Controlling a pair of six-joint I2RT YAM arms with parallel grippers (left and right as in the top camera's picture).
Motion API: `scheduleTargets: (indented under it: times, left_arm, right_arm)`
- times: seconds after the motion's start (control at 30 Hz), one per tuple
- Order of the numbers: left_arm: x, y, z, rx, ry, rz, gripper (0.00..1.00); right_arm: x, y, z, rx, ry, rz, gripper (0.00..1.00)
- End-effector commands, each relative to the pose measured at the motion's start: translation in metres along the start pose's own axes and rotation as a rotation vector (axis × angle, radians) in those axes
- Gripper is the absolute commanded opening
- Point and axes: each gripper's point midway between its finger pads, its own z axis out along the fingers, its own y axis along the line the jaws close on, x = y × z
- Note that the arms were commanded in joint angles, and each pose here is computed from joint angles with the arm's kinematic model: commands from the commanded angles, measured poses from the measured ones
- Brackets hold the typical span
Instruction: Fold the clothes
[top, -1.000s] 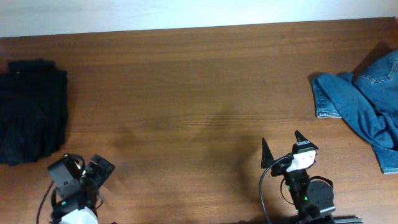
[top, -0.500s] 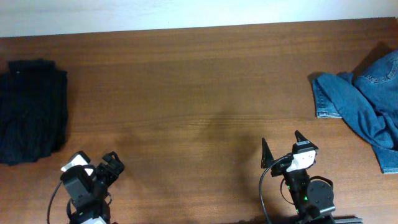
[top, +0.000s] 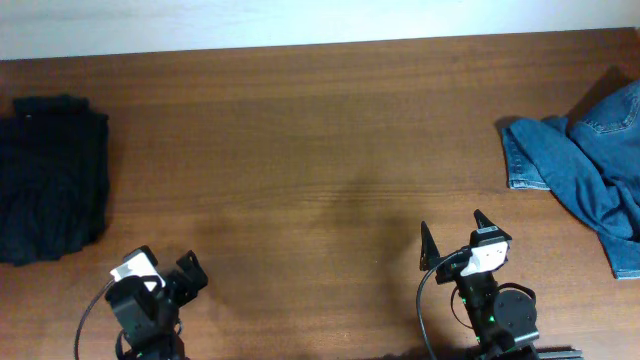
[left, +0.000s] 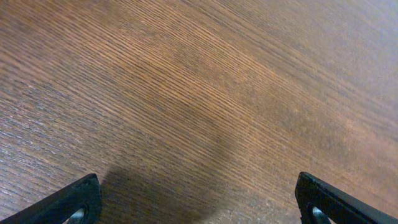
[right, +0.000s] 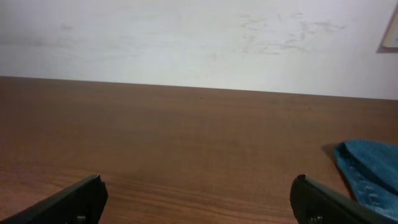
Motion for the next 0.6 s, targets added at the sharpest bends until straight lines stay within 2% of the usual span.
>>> scheduleTargets:
  times: [0.0,0.27,0.57]
  left_arm:
    - [0.002,-0.005,-0.001,0.023,-0.008,0.079,0.99]
    - [0.000,-0.029,-0.011,0.066,-0.047,0.177,0.99]
    - [-0.025,-0.082,-0.035,0.230,-0.225,0.303,0.99]
  right_arm:
    - [0.002,-0.002,0.000,0.007,0.002,0.002,0.99]
    - [0.002,-0.002,0.000,0.007,0.002,0.002,0.99]
    - [0.002,-0.002,0.000,0.007,0.002,0.002,0.99]
